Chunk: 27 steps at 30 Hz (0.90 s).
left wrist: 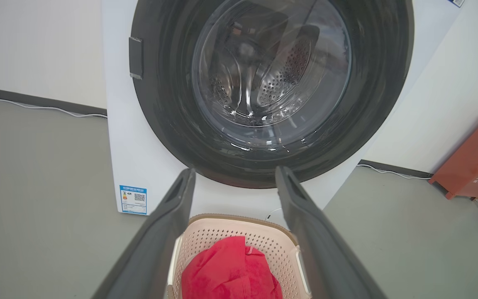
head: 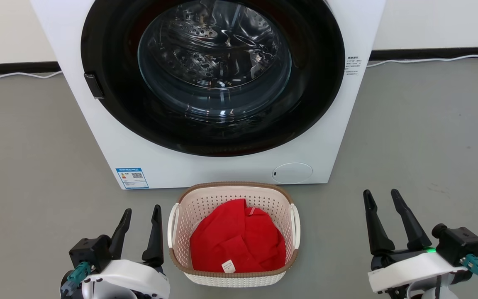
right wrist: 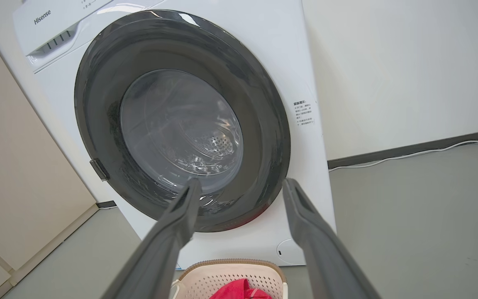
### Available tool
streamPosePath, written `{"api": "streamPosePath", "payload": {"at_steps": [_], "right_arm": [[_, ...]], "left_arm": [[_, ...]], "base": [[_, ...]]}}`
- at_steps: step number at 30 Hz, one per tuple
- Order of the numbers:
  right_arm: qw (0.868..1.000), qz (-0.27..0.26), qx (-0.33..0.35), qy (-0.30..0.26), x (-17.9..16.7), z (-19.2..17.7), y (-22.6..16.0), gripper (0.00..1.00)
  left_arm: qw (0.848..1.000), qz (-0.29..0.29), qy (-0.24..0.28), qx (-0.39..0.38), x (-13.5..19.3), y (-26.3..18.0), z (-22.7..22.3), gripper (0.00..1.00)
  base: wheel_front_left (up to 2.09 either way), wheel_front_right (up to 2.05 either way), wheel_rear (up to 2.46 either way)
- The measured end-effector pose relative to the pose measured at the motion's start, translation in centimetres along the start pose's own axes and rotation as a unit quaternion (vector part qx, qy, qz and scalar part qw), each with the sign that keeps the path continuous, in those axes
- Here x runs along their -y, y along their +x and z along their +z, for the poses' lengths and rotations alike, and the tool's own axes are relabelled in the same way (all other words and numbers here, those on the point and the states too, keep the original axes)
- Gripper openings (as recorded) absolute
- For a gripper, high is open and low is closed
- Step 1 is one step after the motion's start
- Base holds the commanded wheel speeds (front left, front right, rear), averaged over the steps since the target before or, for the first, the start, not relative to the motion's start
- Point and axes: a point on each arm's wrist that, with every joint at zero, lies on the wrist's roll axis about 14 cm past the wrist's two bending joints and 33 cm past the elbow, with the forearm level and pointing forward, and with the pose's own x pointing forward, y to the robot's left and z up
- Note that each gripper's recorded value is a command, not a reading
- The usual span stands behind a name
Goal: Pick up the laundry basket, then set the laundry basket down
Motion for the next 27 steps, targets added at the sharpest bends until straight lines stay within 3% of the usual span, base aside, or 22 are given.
{"api": "streamPosePath", "payload": {"at_steps": [27], "right_arm": [[0.999, -0.035, -0.041, 0.006, 2.3, -3.5, 3.0, 1.00]], "left_arm": [[0.999, 0.012, 0.009, -0.046, -1.2, 4.0, -3.6, 1.00]], "base": [[0.00, 0.00, 0.00]]}}
